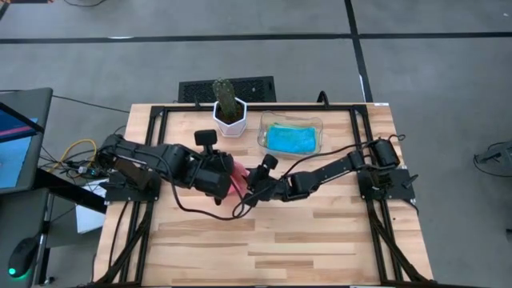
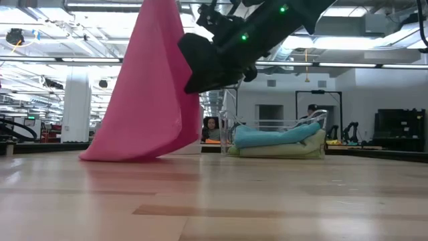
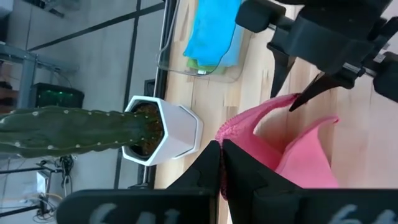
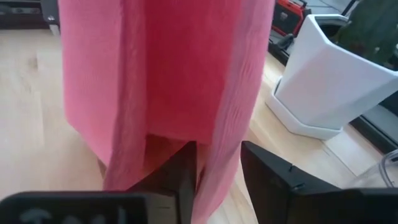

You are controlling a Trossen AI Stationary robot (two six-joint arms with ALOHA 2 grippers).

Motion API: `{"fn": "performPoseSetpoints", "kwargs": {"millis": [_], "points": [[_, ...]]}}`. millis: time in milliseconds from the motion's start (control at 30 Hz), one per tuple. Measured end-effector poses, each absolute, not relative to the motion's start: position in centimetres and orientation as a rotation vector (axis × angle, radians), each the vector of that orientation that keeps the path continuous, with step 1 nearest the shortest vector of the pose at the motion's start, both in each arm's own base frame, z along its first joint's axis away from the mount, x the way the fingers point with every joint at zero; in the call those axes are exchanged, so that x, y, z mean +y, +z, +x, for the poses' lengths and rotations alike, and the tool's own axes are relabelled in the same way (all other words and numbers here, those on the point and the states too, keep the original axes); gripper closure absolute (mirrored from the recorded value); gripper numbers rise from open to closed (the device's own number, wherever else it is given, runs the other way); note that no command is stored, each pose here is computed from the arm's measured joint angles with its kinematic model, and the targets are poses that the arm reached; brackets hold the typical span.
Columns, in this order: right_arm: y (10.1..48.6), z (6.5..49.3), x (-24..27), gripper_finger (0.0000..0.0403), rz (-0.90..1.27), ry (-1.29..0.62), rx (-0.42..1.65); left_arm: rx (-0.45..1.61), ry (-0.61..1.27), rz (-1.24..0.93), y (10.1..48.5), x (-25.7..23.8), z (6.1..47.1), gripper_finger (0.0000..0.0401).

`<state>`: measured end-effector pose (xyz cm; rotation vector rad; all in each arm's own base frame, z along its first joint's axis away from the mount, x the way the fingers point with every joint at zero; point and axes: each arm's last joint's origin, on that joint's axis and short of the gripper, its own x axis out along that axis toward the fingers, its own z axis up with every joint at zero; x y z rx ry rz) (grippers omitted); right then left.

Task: Fold microfiber towels
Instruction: Fold the pink towel

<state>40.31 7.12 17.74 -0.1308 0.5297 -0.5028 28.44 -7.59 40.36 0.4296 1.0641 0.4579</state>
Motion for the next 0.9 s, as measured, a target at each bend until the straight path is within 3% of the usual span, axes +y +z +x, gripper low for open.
{"fn": "performPoseSetpoints", "kwargs": {"millis": [667,900], "points": [[17.2,39.9,7.0,0.0305,-0.146,-0.519,0.593,0.948,0.402,0.334,44.2,-7.8,27.3,0.0401],[18.5,38.6,9.4,0.0387,-0.189,-0.484,0.590,0.948,0.401,0.324,44.2,-7.8,27.3,0.0401]]}}
